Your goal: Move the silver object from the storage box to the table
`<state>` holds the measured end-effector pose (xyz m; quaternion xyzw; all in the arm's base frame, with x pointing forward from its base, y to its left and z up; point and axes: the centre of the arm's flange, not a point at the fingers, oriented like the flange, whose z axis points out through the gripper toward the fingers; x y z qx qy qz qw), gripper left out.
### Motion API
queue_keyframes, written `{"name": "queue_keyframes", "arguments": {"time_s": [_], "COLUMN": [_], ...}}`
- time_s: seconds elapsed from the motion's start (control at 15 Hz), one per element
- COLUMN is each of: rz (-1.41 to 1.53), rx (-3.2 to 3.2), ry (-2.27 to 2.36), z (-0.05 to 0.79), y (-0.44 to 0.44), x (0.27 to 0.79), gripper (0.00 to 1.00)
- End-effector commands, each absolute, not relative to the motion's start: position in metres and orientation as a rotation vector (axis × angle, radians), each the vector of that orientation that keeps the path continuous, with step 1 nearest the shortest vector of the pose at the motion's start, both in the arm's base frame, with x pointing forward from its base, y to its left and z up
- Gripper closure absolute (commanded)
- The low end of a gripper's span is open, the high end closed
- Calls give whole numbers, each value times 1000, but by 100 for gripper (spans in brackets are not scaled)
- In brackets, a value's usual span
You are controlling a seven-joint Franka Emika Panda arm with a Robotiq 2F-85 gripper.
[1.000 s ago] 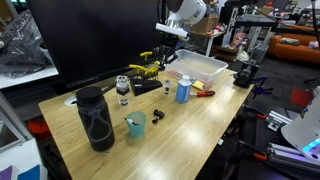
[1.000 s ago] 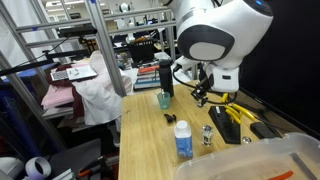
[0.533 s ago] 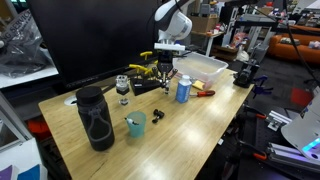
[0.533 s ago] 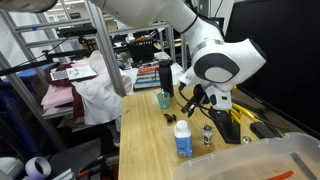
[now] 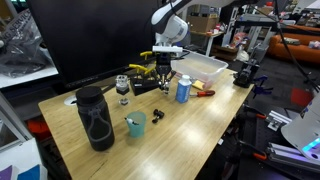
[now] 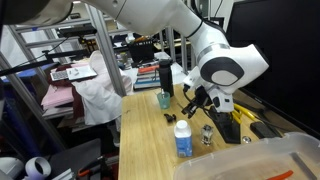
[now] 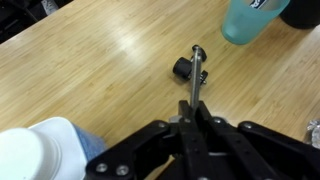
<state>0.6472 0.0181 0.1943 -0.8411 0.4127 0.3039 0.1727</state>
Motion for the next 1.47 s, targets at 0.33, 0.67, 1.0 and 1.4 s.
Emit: {"name": "queue_keyframes", "arguments": {"time_s": [0.33, 0.67, 1.0, 1.4], "rz": [717, 447, 424, 438], "rx": [-2513, -2567, -2554, -2585], "ry": [1327, 1511, 1627, 1656], "z": [192, 199, 183, 174], "y": [41, 51, 49, 54], "x": [633, 634, 636, 636], "gripper": [98, 98, 98, 98]}}
